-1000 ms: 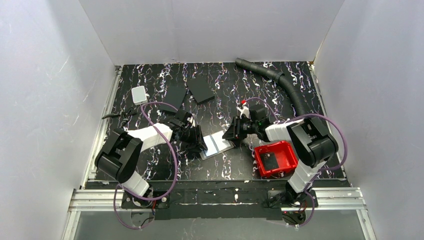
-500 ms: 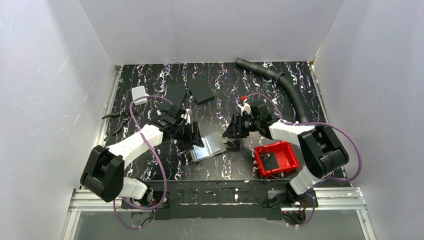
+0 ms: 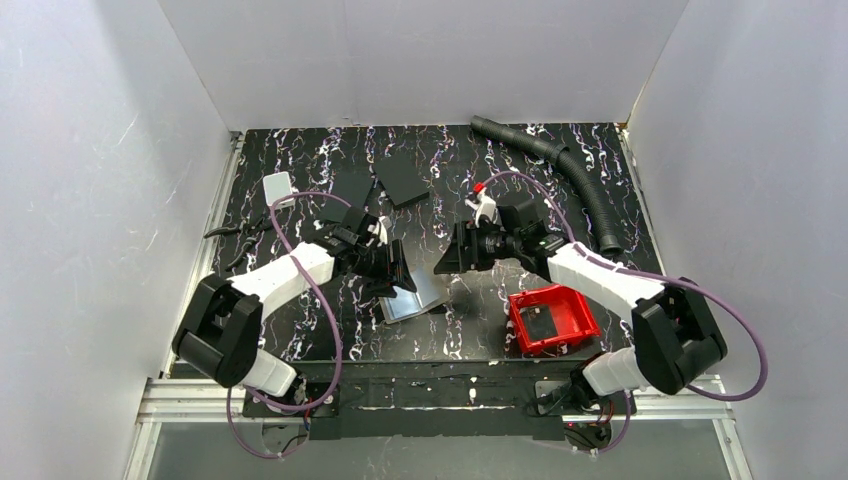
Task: Put the credit cards into the card holder
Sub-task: Open the card holder at the center of the board.
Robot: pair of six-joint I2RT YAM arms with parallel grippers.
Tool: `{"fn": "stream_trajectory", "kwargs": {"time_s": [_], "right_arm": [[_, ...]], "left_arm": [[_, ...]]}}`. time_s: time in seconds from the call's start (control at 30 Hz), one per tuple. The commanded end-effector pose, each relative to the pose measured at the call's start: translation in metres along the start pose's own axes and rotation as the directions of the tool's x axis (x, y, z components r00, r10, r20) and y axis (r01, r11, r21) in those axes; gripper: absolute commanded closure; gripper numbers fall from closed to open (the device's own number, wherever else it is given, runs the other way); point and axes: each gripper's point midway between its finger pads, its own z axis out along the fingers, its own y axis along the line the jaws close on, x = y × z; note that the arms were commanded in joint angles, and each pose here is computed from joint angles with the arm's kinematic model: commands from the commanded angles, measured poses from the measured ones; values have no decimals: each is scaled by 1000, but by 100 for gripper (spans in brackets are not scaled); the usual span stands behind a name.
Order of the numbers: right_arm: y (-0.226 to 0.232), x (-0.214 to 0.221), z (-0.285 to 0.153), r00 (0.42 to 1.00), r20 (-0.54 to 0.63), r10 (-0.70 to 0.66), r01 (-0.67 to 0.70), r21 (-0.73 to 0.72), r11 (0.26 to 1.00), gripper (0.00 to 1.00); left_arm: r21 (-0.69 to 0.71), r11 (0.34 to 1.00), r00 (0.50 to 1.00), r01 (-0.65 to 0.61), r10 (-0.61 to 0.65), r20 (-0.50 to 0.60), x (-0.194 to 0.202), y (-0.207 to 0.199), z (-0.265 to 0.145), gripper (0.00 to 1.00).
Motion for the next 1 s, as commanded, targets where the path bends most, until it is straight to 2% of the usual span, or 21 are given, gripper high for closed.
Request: {"fn": "stream_trajectory", "kwargs": {"time_s": [0.0, 0.13, 0.27, 0.47, 0.57, 0.63, 0.77, 0.87, 0.97], "right_arm": [[23, 6, -2, 993, -26, -113, 113, 7, 994, 18], [30, 14, 9, 988, -52, -146, 147, 18, 989, 19], [33, 4, 10, 988, -1, -155, 155, 41, 987, 20], [22, -4, 1, 986, 8, -167, 164, 148, 975, 36], [17, -8, -8, 983, 31, -178, 169, 200, 965, 39], [15, -8, -13, 982, 32, -188, 177, 222, 959, 41], [21, -3, -3, 981, 10, -194, 190, 165, 968, 61], [36, 7, 23, 974, -19, -224, 225, 100, 969, 62], [37, 8, 47, 980, -32, -197, 199, 52, 979, 64]], "left_arm": [[28, 1000, 1000, 1, -2, 11, -7, -8, 1, 45], [13, 1000, 1000, -1, 0, 27, -5, -5, -4, 46], [2, 1000, 999, -12, 12, 41, -1, -3, -13, 43], [15, 1000, 999, -13, 13, 39, 4, -4, -17, 37], [34, 999, 999, -14, 13, 39, 2, -8, -15, 37], [32, 999, 999, -10, 9, 31, 1, -6, -11, 44], [19, 1000, 999, 12, -13, 30, -1, -2, -3, 60], [-10, 999, 998, 33, -32, 46, -3, 5, 2, 64], [-52, 997, 997, 56, -53, 48, -2, 17, 10, 67]]}}
